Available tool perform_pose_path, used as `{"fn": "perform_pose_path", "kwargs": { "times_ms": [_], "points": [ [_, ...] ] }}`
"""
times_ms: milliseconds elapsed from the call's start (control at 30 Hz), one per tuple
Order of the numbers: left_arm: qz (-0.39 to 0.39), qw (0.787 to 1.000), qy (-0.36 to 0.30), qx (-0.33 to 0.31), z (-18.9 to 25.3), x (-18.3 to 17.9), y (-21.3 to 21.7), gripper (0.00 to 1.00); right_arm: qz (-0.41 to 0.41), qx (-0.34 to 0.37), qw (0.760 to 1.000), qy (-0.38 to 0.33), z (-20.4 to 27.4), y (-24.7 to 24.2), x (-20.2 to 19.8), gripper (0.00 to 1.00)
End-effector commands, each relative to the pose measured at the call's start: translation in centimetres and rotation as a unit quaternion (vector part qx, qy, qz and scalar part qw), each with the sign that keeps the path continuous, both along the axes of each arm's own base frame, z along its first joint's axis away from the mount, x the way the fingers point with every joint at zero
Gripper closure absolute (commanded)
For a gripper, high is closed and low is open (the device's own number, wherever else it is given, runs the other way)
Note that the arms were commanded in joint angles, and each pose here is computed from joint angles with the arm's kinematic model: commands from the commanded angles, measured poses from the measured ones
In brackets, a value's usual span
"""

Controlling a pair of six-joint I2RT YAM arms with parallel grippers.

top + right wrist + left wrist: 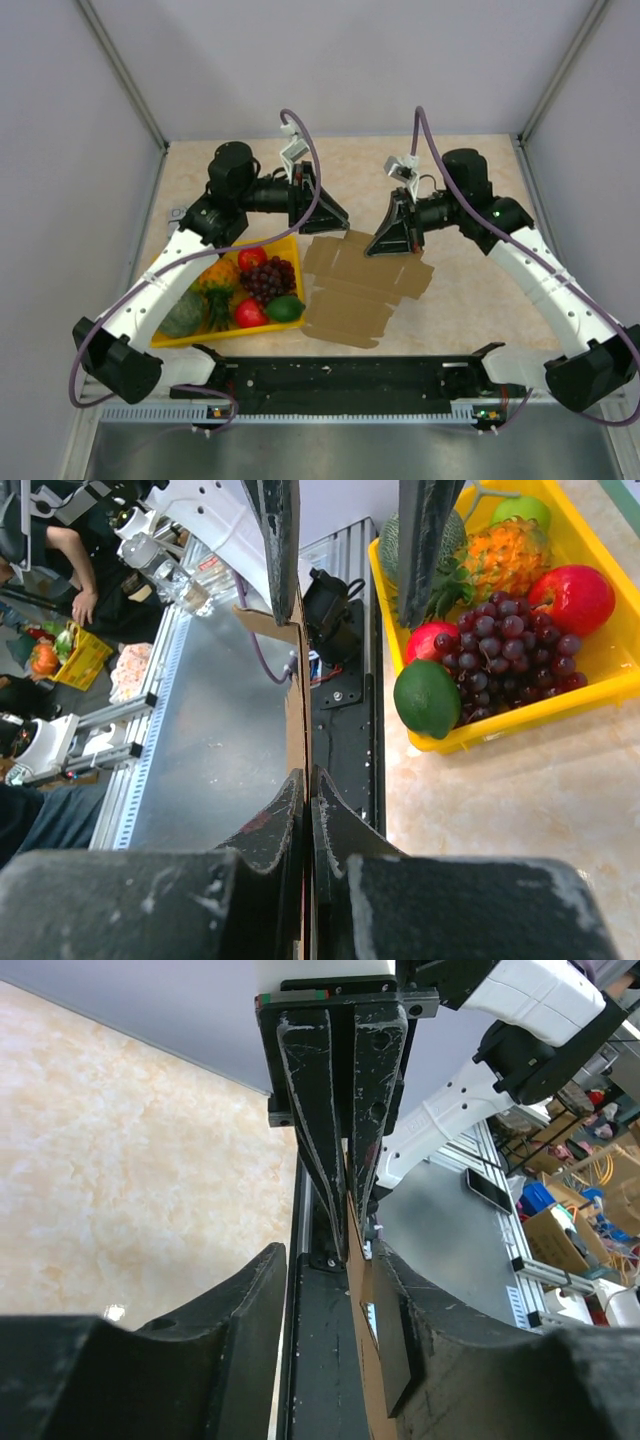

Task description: Fold the paper box

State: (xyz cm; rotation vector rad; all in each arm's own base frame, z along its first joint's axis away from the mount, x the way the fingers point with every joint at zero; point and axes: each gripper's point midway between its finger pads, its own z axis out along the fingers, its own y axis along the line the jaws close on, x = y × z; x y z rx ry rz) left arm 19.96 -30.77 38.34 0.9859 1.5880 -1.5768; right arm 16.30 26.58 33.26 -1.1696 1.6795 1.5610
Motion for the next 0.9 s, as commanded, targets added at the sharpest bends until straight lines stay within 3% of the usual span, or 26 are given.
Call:
{"fn": "perform_pose_path", "kwargs": {
  "times_ms": [0,167,400,867],
  "points": [
    [0.024,1.000,-0.004,-0.007,0.5,0.4,1.8,0.53,0.001,0.026,0.998,-0.048,1.9,-0.1,-0.2,1.00],
    [0.017,0.999,0.032,-0.023,0.0,1.2,2.9,0.53,0.002,0.030,0.998,-0.052,2.2,-0.2,-0.3,1.00],
    [-0.049,0.998,0.011,-0.035,0.7,-1.8,2.2,0.53,0.002,0.031,0.998,-0.051,2.3,0.0,-0.2,1.00],
    [-0.075,0.996,0.023,-0.035,1.5,-2.7,0.3,0.57,0.005,0.032,0.998,-0.047,2.3,0.1,-0.2,1.00]
  ]
}}
